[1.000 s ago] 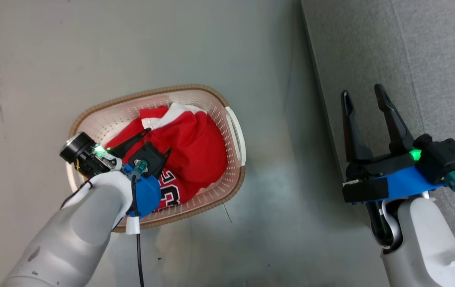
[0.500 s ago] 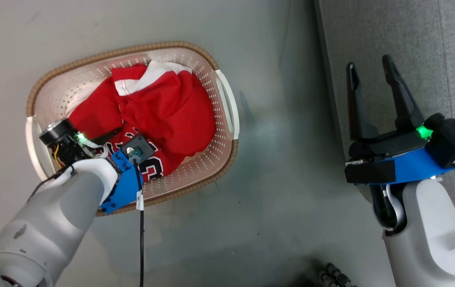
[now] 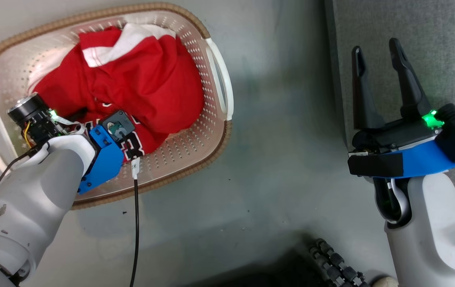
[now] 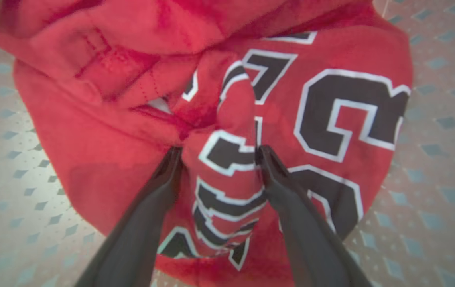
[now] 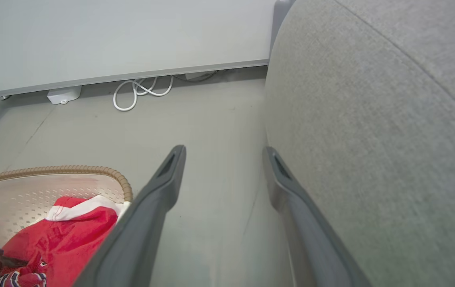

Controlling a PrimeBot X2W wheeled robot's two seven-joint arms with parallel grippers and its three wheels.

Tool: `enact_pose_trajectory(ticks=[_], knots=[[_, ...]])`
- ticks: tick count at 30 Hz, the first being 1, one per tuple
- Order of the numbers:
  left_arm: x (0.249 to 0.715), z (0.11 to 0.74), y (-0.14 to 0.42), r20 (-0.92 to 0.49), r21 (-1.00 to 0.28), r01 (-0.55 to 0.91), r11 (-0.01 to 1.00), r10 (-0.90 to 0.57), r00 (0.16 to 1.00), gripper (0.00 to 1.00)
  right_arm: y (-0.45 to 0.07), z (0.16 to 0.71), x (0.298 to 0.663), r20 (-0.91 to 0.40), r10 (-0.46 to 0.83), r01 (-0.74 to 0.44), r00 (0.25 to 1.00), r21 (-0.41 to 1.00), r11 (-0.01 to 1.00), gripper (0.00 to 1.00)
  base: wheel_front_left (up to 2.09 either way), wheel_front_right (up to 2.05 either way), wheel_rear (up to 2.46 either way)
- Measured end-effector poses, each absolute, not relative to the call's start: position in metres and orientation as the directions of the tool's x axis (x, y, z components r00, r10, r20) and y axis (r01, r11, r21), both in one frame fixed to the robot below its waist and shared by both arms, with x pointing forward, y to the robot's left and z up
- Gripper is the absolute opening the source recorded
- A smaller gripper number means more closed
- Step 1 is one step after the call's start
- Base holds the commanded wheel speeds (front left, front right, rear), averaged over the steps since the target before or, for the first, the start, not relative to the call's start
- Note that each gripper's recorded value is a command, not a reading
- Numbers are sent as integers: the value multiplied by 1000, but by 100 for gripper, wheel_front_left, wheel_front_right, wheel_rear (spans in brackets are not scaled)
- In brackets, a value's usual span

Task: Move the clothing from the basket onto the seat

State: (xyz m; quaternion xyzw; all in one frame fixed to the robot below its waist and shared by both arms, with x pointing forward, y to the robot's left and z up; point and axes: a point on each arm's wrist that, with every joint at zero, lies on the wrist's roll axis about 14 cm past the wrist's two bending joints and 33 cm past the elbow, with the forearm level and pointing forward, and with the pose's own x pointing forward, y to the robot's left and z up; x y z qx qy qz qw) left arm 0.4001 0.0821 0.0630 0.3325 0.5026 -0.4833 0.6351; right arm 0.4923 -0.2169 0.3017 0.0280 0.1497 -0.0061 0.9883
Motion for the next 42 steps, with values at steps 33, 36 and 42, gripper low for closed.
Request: enact_pose_trajectory(ticks=[33,36,42], knots=[[450,184,48,-794,21,843,537,-504,341,0,-180,366,510,-149,80,-71,986,65,995,100,0,0,0],[458,208,51,-753,34,804,593,-513,411,0,-173,380,509,-125,93,-85,988,70,994,100,0,0,0],[470,256,57,-679,62,739,671,-514,523,0,-161,405,501,-84,119,-112,989,77,991,100,0,0,0]])
